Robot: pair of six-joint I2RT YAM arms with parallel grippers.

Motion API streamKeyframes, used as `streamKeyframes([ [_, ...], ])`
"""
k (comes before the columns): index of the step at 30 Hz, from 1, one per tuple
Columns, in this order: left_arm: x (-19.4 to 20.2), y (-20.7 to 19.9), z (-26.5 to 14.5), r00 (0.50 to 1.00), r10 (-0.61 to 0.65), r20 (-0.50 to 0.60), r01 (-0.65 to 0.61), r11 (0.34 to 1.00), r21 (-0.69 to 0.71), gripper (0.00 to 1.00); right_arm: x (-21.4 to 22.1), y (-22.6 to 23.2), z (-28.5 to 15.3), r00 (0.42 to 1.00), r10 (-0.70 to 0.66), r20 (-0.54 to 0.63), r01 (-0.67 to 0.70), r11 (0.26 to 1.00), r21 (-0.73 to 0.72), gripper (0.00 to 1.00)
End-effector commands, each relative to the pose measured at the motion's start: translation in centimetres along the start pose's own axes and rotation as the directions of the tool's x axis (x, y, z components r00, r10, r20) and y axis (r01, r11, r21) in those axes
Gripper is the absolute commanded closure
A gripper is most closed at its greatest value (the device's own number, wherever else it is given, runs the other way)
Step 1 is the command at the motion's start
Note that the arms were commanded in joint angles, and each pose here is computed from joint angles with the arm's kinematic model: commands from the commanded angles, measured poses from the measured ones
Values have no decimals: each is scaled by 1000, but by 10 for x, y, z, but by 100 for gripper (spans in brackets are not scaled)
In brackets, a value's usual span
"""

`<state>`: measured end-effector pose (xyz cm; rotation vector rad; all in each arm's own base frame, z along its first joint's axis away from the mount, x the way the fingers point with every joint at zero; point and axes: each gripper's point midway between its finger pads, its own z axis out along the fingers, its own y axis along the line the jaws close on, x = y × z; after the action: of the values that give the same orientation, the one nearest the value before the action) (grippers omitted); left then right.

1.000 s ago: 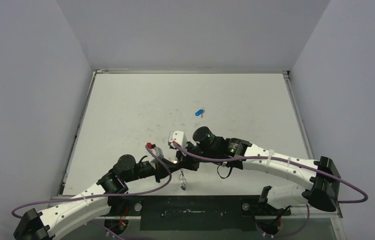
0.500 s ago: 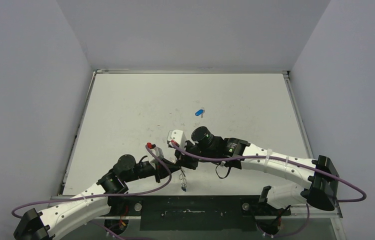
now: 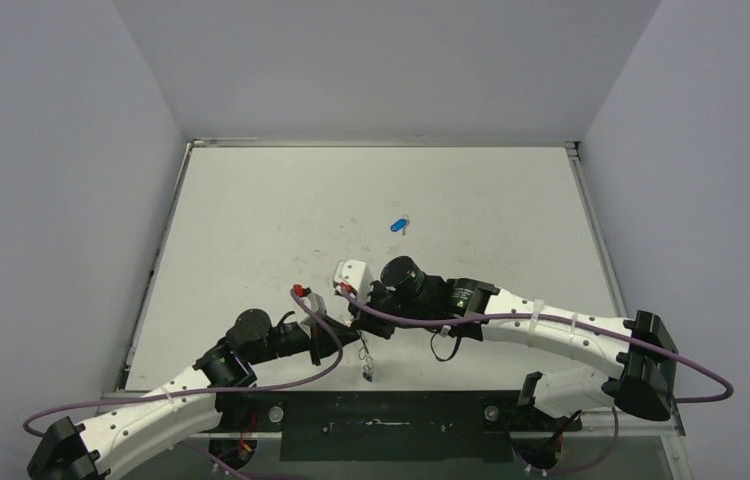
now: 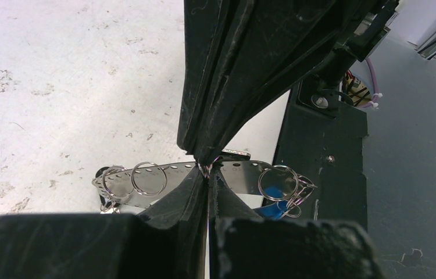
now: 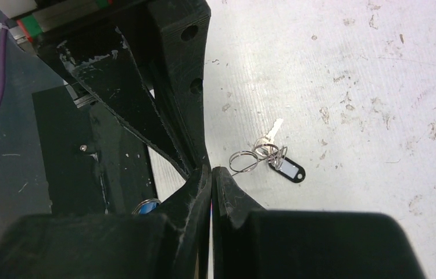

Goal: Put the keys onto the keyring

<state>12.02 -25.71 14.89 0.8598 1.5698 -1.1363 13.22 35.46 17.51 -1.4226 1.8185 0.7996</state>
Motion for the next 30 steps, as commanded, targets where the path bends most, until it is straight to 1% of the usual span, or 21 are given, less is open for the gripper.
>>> streamKeyframes([
  [1, -35, -12, 1, 993, 37, 113, -43, 998, 46, 100, -21, -12, -5, 997, -27, 69, 21, 996, 81, 100],
  [8, -36, -12, 0, 992, 38, 119, -43, 998, 41, 100, -16, -19, -10, 997, -24, 67, 15, 991, 129, 100],
  [12, -36, -11, 0, 992, 41, 123, -46, 998, 39, 100, -20, -21, -15, 996, -24, 88, 11, 989, 145, 83],
  [13, -36, -11, -1, 992, 41, 123, -46, 998, 38, 100, -22, -20, -17, 995, -24, 98, 10, 989, 146, 76],
  [14, -36, -11, -1, 992, 42, 122, -47, 998, 38, 100, -23, -21, -19, 994, -21, 111, 4, 989, 149, 65],
  [15, -35, -11, -1, 992, 42, 120, -47, 998, 38, 100, -25, -22, -22, 992, -19, 126, -1, 988, 157, 48],
  [17, -35, -11, -1, 992, 42, 118, -47, 998, 39, 100, -29, -23, -29, 987, -20, 158, -8, 985, 173, 36],
  [24, -38, -16, -5, 987, 76, 138, -85, 995, 57, 100, -38, -16, -55, 962, -56, 268, 14, 988, 155, 21],
  [27, -41, -19, -7, 983, 97, 153, -108, 992, 69, 100, -43, -20, -66, 948, -56, 314, -4, 982, 188, 20],
  [28, -41, -20, -8, 982, 104, 156, -116, 991, 73, 100, -41, -19, -68, 947, -85, 310, 26, 981, 191, 21],
  [30, -43, -22, -9, 979, 118, 168, -133, 988, 80, 100, -34, -8, -67, 941, -170, 292, 133, 981, 143, 21],
])
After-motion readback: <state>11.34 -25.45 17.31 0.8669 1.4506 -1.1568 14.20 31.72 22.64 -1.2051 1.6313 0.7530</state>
